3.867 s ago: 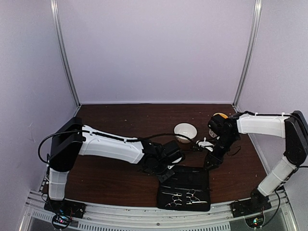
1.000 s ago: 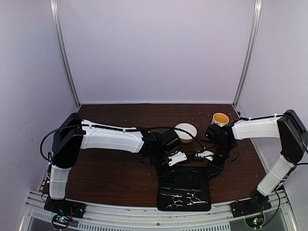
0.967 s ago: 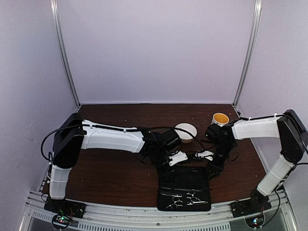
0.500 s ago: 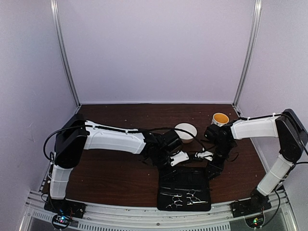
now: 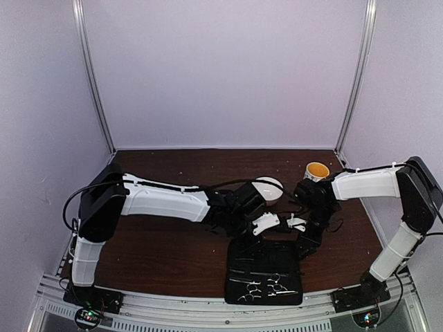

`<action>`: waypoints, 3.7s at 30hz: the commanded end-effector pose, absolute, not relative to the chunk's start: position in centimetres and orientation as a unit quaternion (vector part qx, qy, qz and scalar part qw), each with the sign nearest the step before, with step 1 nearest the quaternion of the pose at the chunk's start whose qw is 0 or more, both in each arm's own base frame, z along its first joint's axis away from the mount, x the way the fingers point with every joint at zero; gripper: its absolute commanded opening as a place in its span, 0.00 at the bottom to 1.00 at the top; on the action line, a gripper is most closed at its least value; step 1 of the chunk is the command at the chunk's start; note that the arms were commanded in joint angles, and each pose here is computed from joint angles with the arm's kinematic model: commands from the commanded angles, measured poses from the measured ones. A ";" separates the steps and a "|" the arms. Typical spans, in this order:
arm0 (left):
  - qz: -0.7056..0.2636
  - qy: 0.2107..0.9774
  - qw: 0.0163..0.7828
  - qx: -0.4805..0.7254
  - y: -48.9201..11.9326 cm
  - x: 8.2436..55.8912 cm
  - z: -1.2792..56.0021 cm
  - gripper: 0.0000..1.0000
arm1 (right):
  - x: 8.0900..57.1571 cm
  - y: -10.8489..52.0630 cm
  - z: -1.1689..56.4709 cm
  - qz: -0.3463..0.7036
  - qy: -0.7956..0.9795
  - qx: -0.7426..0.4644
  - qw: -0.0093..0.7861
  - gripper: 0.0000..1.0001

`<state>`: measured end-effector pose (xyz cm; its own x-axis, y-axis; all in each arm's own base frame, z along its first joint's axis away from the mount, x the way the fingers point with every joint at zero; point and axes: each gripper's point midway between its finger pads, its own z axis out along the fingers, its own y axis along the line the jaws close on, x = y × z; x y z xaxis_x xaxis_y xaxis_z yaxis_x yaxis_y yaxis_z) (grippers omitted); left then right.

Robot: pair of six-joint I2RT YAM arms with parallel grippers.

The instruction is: Sort the hair-cutting tools

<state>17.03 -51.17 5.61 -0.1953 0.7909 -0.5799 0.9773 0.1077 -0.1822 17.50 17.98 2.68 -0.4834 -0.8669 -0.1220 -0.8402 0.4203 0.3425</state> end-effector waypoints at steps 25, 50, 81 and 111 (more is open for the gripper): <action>-0.171 0.744 0.178 0.621 -45.7 19.5 5.8 0.00 | 17.9 19.2 3.6 -0.198 -0.835 0.513 0.016 0.47; -0.177 0.743 0.170 0.622 -47.0 19.8 4.6 0.00 | 18.3 18.5 3.5 -0.175 -0.838 0.516 0.012 0.47; -0.196 0.759 0.426 0.452 -41.7 29.0 28.9 0.55 | 34.4 11.0 9.3 0.042 -0.880 0.461 -0.107 0.40; -0.199 0.749 0.428 0.465 -40.9 28.0 28.5 0.55 | 37.7 6.5 4.4 0.121 -0.907 0.401 -0.042 0.26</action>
